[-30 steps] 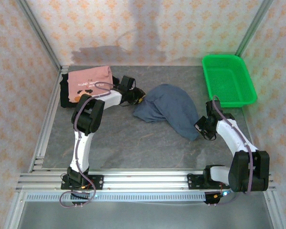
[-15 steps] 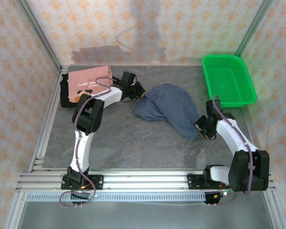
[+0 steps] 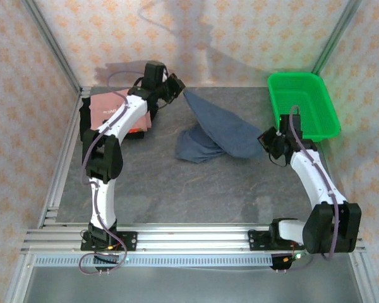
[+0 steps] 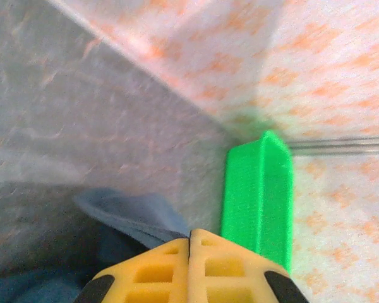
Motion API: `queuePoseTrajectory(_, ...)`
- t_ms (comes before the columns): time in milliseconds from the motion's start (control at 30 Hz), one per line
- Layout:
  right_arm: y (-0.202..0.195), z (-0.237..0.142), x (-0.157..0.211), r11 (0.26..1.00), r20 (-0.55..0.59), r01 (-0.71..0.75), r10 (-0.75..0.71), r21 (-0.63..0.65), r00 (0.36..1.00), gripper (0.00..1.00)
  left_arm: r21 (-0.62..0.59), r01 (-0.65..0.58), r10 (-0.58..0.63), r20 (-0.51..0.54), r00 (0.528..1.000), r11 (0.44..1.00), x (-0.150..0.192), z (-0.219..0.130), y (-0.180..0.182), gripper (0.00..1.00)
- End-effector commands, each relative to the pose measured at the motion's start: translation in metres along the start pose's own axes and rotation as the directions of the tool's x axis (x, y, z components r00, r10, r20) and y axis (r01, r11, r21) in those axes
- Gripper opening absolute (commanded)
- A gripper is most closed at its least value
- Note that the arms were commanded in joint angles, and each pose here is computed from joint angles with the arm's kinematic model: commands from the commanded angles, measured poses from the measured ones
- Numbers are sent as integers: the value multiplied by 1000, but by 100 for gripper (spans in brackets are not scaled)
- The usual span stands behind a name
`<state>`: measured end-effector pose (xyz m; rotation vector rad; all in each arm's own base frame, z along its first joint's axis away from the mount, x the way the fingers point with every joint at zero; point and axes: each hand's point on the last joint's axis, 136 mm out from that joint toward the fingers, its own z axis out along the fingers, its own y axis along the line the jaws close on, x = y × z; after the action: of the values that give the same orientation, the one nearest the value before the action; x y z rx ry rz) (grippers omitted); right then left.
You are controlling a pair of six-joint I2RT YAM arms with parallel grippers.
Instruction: Fold and stack the t-shirts
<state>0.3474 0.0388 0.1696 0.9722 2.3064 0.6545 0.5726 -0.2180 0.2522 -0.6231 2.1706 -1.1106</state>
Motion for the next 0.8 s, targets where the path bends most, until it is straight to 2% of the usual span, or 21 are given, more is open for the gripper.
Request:
queuePoseTrajectory(0, 82, -16, -53, 966, 120, -29, 62, -259, 991, 0, 111, -84, 78, 58, 995, 990, -29, -26, -65, 0)
queuePoseTrajectory(133, 160, -48, -104, 877, 203, -30, 144, -480, 969, 0, 259, -147, 100, 187, 977, 955, -63, -63, -132, 0)
queuePoseTrajectory(267, 220, -84, -141, 772, 244, -3, 205, -636, 948, 0, 329, -159, 56, 300, 952, 931, -98, -107, -155, 0)
queuePoseTrajectory(400, 266, -119, -164, 632, 241, 22, 262, -775, 934, 0, 339, -216, 62, 412, 909, 916, -132, -167, -166, 0)
queuePoseTrajectory(567, 302, -166, -180, 509, 265, 93, 276, -856, 924, 0, 334, -315, 80, 562, 823, 888, -164, -257, -185, 0)
queuePoseTrajectory(767, 344, -213, -185, 352, 211, 113, 253, -929, 944, 0, 312, -398, 79, 693, 716, 863, -181, -355, -199, 0)
